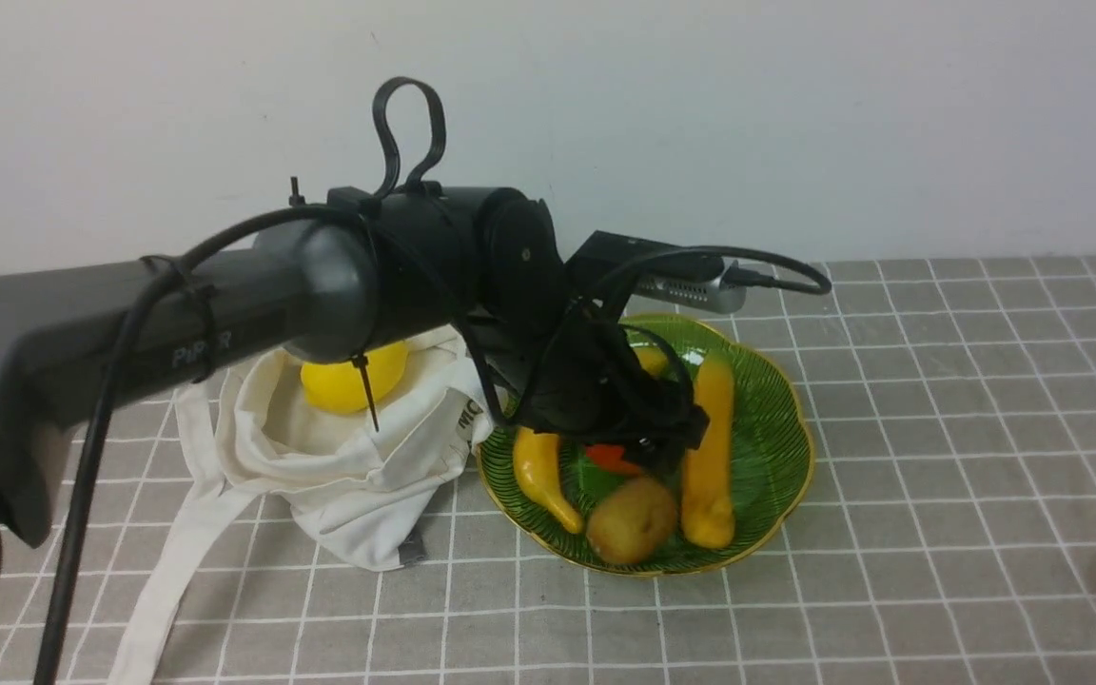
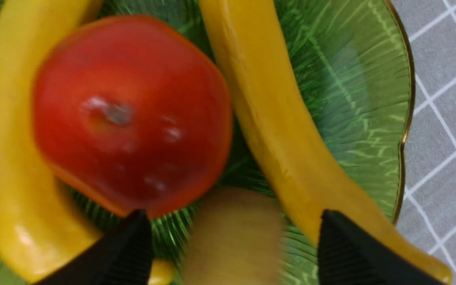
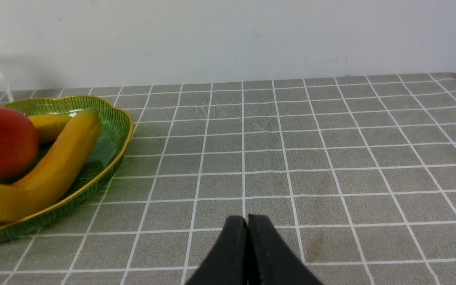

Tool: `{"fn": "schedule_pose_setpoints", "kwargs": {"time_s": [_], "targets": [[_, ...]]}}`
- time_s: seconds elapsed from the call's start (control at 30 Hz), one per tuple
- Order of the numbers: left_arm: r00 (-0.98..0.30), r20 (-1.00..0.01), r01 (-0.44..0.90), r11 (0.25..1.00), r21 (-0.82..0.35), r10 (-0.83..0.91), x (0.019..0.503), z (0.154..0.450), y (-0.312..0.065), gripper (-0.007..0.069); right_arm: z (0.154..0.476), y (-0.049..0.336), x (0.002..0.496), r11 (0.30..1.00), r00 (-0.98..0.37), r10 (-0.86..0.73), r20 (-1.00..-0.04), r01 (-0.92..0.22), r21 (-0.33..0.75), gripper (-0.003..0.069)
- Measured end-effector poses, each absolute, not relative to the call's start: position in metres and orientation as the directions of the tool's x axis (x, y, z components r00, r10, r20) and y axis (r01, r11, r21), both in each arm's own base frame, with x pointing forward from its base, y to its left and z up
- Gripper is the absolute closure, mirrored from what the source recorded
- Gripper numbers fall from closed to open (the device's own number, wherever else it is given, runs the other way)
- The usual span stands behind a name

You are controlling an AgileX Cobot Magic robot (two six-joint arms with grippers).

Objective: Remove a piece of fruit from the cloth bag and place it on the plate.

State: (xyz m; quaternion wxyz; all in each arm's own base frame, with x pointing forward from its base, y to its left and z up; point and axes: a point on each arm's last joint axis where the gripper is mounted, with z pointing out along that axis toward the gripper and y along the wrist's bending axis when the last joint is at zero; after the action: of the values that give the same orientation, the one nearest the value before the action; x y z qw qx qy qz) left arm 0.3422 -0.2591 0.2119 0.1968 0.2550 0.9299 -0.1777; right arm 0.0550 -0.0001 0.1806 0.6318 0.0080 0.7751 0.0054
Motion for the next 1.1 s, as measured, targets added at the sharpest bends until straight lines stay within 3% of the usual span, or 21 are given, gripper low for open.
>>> {"fn": "schedule_pose_setpoints", "kwargs": {"time_s": [0.13, 0.27, 0.37, 0.5, 0.6, 0.77, 0.9, 1.1], "targets": [[-0.79, -0.461, 0.546, 0.805, -0.232, 0.404, 0.343, 0.216, -0.26, 0.0018, 0.181, 0.0, 0.055, 1.0, -0.201, 0.019, -0.979, 0.005, 0.018, 0.0674], [-0.779, -0.454, 0.569, 0.791, -0.223, 0.432, 0.345, 0.231, -0.261, 0.003, 0.181, 0.0, 0.055, 1.0, -0.201, 0.019, -0.979, 0.005, 0.018, 0.0674], [-0.756, -0.451, 0.601, 0.776, -0.191, 0.475, 0.344, 0.266, -0.257, 0.0112, 0.181, 0.0, 0.055, 1.0, -0.201, 0.019, -0.979, 0.005, 0.018, 0.0674], [-0.707, -0.462, 0.64, 0.762, -0.096, 0.536, 0.333, 0.335, -0.24, 0.0377, 0.181, 0.0, 0.055, 1.0, -0.201, 0.019, -0.979, 0.005, 0.018, 0.0674], [-0.646, -0.531, 0.642, 0.767, 0.009, 0.548, 0.32, 0.387, -0.221, 0.0573, 0.181, 0.0, 0.055, 1.0, -0.201, 0.019, -0.979, 0.005, 0.018, 0.0674], [-0.593, -0.599, 0.598, 0.793, 0.12, 0.538, 0.293, 0.43, -0.19, 0.063, 0.181, 0.0, 0.055, 1.0, -0.201, 0.019, -0.979, 0.005, 0.018, 0.0674], [-0.604, -0.612, 0.568, 0.814, 0.12, 0.511, 0.26, 0.442, -0.166, 0.0633, 0.181, 0.0, 0.055, 1.0, -0.201, 0.019, -0.979, 0.005, 0.018, 0.0674], [-0.66, -0.563, 0.55, 0.83, 0.088, 0.497, 0.196, 0.416, -0.124, 0.0633, 0.181, 0.0, 0.055, 1.0, -0.201, 0.019, -0.979, 0.005, 0.018, 0.0674]]}}
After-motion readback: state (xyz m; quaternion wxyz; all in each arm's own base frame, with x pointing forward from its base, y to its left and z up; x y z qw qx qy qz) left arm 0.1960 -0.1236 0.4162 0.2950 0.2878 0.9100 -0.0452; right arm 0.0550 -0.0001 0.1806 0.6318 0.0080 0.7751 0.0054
